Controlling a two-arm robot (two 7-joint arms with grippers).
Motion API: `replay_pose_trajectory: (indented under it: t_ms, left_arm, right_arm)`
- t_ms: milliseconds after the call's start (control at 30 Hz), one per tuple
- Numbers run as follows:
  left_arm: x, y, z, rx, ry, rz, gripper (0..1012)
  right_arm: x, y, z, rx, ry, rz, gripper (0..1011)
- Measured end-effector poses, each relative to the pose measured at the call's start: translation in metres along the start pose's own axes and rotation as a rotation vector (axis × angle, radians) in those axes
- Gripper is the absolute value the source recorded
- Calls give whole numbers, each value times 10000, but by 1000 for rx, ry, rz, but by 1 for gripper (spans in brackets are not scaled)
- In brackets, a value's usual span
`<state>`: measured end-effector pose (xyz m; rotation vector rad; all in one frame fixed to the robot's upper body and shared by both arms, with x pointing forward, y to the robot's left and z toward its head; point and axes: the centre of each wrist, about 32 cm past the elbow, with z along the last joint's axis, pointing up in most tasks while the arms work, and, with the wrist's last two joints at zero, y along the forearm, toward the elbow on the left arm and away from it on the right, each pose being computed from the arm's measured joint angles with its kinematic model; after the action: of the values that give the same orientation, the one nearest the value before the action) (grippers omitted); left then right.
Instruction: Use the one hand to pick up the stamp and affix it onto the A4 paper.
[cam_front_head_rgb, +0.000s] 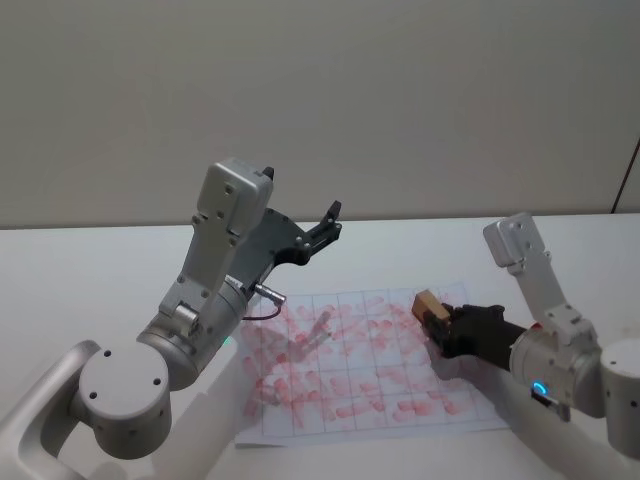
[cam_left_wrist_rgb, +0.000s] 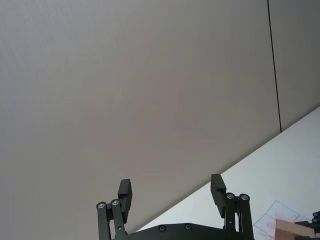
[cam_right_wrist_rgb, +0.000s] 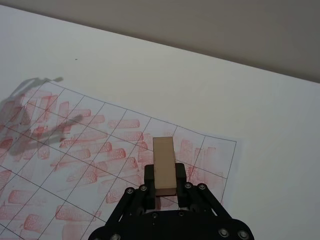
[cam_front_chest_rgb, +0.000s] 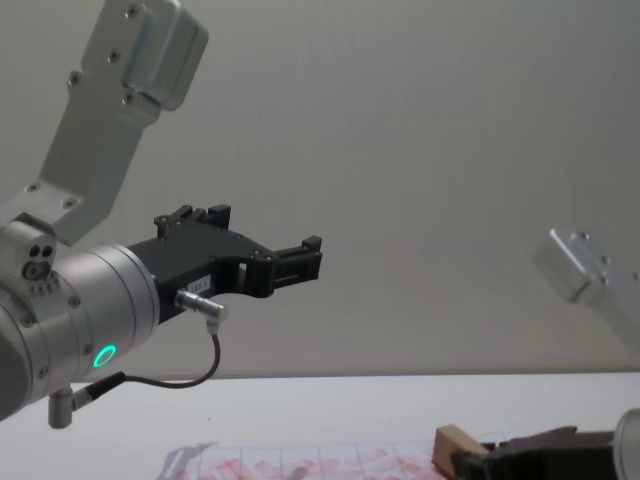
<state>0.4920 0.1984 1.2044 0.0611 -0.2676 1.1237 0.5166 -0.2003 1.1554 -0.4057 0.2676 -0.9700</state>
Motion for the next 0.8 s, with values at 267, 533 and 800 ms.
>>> replay_pose_trajectory:
  t_ms: [267,533,800]
  left_arm:
    - [0,0,0,0,0,0,1001]
    - [0,0,0,0,0,0,1001]
    - [0,0,0,0,0,0,1001]
  right_arm:
    - [-17,-144,153,99,-49,-34,216]
    - [-25,-376,195,171,-65,-109,214]
    - [-19,-571,97,168,-32,-179,216]
